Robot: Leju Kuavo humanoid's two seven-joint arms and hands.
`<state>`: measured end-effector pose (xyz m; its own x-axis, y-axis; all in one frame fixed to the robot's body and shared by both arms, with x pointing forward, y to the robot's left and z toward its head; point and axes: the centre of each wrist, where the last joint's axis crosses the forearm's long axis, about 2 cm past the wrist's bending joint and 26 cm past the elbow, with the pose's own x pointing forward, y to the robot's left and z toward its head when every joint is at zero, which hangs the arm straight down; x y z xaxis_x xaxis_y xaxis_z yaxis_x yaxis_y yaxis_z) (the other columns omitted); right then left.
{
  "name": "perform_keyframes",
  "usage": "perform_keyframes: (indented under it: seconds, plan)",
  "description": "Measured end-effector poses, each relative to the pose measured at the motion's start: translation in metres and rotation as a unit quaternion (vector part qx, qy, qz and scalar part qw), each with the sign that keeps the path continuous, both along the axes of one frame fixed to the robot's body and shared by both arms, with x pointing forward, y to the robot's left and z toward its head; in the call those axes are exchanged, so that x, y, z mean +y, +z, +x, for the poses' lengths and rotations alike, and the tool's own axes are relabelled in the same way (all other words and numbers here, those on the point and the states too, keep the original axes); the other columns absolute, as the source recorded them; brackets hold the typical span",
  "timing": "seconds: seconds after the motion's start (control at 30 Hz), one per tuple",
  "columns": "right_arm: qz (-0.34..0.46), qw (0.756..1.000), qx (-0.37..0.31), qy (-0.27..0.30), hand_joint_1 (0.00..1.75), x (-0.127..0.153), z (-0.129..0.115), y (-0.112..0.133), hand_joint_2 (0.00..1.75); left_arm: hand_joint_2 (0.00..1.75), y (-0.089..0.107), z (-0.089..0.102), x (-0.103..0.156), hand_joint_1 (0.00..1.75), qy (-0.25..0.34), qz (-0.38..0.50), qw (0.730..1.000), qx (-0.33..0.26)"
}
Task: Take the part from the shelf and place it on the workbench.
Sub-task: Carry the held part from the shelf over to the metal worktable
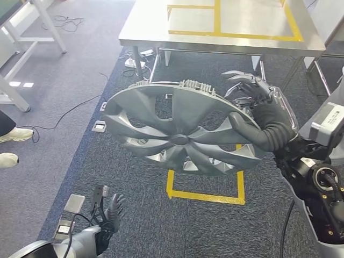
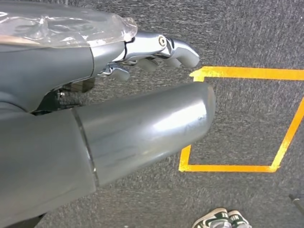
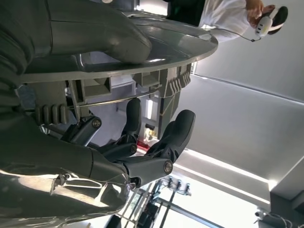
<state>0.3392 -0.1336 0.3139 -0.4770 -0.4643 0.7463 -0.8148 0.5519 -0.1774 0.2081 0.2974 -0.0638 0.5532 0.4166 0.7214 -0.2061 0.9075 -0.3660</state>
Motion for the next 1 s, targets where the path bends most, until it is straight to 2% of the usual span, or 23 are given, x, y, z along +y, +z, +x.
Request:
perform_keyframes:
  seconds: [0.2,0.6,1.0]
  plan:
    - [0.01,1.0,0.004,-0.011,1.75,-0.007,0.0,0.001,1.75,0.0,0.001,0.002,-0.002,0.0,-0.006,-0.002,1.0,0.003]
    - [0.022,0.996,0.027,-0.087,1.75,-0.035,0.003,-0.001,1.75,0.0,0.007,0.014,-0.01,0.0,-0.016,-0.011,1.0,-0.003]
    - [0.03,0.994,0.024,-0.104,1.75,-0.05,0.007,-0.003,1.75,0.0,0.01,0.021,-0.011,0.0,-0.016,-0.013,1.0,-0.009]
